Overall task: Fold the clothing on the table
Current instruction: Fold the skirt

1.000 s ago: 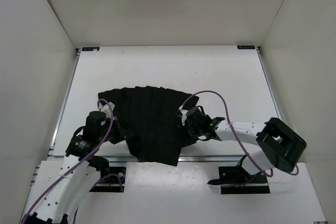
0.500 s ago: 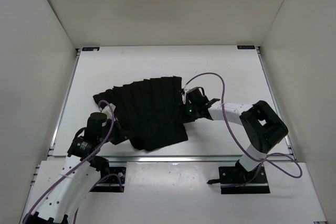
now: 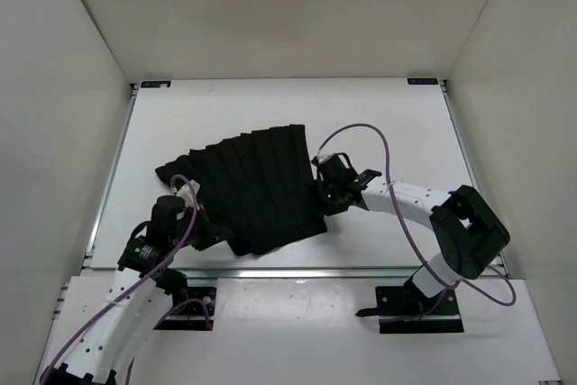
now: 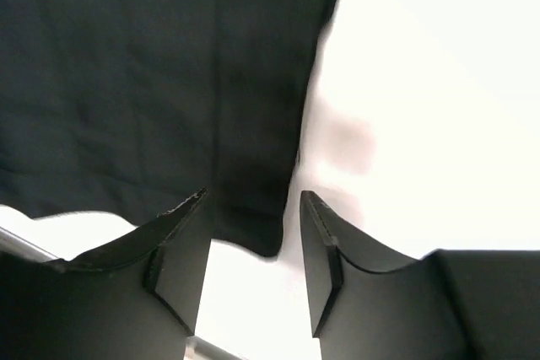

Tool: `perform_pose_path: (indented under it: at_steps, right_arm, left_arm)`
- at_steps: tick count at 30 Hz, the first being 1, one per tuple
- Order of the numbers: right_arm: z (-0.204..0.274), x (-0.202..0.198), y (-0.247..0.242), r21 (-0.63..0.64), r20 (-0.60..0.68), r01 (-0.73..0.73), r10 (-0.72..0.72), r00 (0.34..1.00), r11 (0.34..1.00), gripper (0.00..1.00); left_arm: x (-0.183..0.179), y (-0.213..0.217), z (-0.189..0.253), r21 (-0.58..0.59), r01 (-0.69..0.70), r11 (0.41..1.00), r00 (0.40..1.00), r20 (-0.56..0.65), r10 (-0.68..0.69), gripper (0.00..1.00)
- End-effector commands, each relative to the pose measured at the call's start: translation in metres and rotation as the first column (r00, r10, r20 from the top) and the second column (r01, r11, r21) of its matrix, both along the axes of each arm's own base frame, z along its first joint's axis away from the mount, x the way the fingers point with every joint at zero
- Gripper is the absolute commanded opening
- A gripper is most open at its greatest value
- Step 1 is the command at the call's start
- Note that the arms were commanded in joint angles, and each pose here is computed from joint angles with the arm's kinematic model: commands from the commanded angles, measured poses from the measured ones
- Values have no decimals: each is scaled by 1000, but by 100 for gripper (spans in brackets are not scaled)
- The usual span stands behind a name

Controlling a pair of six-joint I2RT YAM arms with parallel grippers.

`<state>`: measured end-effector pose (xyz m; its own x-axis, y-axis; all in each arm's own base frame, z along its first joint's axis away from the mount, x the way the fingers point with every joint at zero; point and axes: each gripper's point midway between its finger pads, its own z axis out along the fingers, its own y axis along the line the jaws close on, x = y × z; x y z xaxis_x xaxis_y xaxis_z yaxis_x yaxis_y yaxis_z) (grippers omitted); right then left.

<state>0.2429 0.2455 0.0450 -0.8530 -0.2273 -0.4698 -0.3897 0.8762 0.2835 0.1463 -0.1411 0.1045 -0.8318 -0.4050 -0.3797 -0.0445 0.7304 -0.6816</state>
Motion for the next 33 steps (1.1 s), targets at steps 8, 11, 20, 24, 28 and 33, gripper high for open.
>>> perform_pose_path:
  at_steps: [8,11,20,24,28,33]
  right_arm:
    - [-43,-48,-17,-257,-91,-9,-15,996,966,46]
    - [-59,-59,-19,-349,-106,-41,4,994,936,42]
    - [-45,-53,-20,-251,-143,-14,-23,989,968,0]
    - [28,-15,-36,-63,-33,30,-32,999,998,0]
    - [110,81,-61,114,197,72,-93,976,991,0]
    - [263,185,-75,214,481,36,-137,866,976,0]
  left_arm:
    - [2,-3,8,-25,13,1000,999,30,-13,0]
    - [2,-2,9,-20,7,1000,999,33,-7,0]
    - [2,-3,3,-4,31,1000,999,15,-31,0]
    - [32,-1,20,43,26,999,996,85,-30,0]
    - [112,8,47,120,-20,993,985,171,-1,0]
    - [235,8,173,129,-54,990,931,365,3,0]
